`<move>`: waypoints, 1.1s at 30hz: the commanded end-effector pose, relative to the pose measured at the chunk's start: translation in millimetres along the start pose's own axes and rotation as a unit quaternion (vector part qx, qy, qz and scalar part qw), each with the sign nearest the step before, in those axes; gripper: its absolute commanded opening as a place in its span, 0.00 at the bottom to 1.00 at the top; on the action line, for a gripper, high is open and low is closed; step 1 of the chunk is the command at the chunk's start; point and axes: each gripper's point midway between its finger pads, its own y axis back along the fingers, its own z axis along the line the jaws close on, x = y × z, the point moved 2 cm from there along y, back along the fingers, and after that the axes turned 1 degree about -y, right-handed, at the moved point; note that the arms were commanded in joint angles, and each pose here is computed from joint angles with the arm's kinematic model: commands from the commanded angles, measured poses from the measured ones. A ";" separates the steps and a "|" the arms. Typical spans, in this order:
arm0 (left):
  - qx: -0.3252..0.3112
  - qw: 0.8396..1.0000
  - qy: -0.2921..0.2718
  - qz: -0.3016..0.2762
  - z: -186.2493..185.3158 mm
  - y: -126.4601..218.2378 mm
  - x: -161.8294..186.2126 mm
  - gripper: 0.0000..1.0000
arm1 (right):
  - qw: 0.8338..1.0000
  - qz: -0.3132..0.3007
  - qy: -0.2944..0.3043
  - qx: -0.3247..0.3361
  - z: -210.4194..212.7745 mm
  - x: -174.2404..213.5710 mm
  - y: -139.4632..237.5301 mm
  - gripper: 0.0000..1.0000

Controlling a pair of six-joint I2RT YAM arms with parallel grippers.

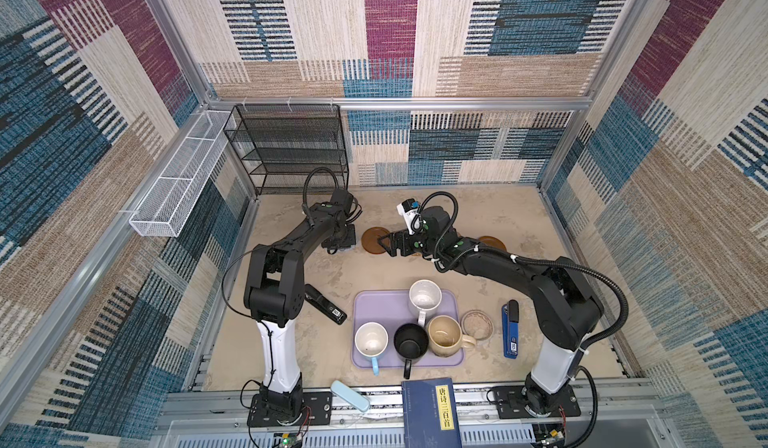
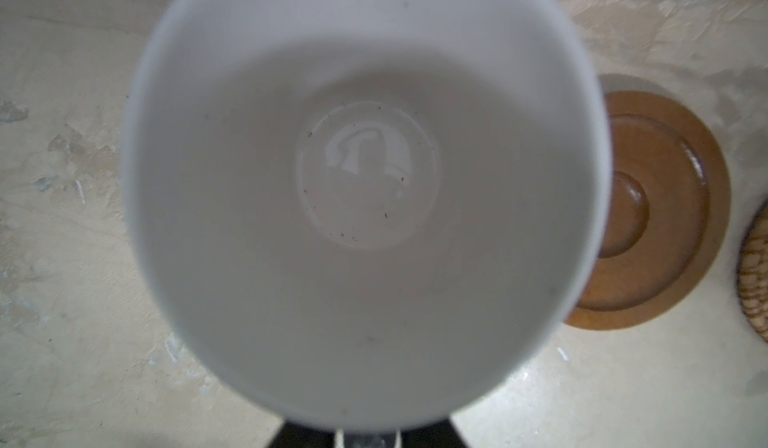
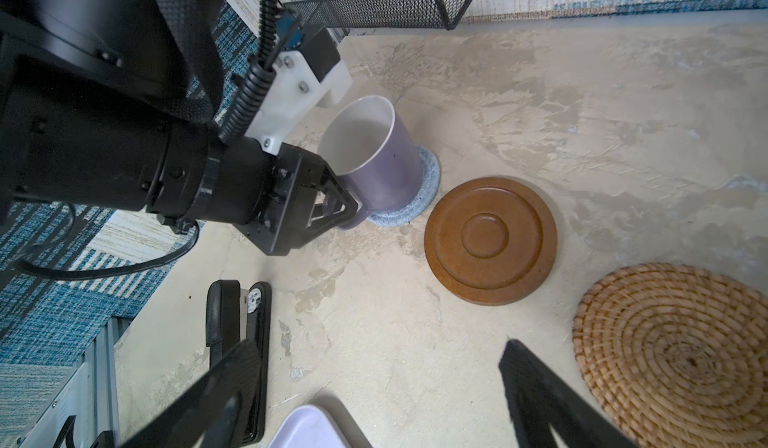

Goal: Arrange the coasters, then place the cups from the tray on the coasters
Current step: 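Lower the lavender mug onto the blue knit coaster and open the left gripper, then draw the left gripper back while the right gripper moves over the speckled white mug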

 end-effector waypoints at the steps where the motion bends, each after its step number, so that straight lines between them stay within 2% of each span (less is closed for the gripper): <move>1: 0.002 1.000 -0.002 -0.014 1.9 13.1 -3.6 0.59 | 1.000 -0.005 0.005 0.004 3.2 -7.8 5.3 0.94; 3: 0.005 1.000 0.003 -0.024 2.7 22.4 -4.9 0.71 | 1.000 -0.001 0.006 0.015 2.1 -8.2 9.5 0.95; 7: 0.017 0.999 0.013 -0.046 3.8 45.4 -6.5 0.89 | 0.999 0.001 0.008 0.042 -0.2 -9.3 25.0 0.95; 11: 0.053 0.996 0.027 -0.063 1.0 73.6 0.2 0.98 | 0.996 0.024 -0.003 0.086 -6.2 0.5 47.7 0.93; 16: 0.186 0.980 0.023 -0.072 -28.3 105.5 20.1 0.99 | 0.989 0.053 -0.024 0.137 -10.9 21.2 87.5 0.91; 19: 0.270 0.960 0.023 -0.072 -47.2 123.7 35.1 0.98 | 0.982 0.072 -0.040 0.168 -13.3 34.4 112.1 0.90; 23: 0.372 0.926 -0.012 -0.069 -68.9 157.1 55.9 0.97 | 0.974 0.102 -0.053 0.196 -12.3 59.7 140.4 0.85; 27: 0.406 0.909 -0.013 -0.089 -71.4 182.0 67.0 0.97 | 0.970 0.122 -0.072 0.200 -3.4 83.3 159.7 0.81; 29: 0.441 0.894 -0.017 -0.080 -79.2 190.5 78.9 0.96 | 0.966 0.140 -0.079 0.201 1.2 98.1 163.6 0.80; 33: 0.453 0.888 -0.043 -0.062 -94.9 190.4 107.3 0.95 | 0.963 0.170 -0.089 0.189 13.4 120.3 161.0 0.80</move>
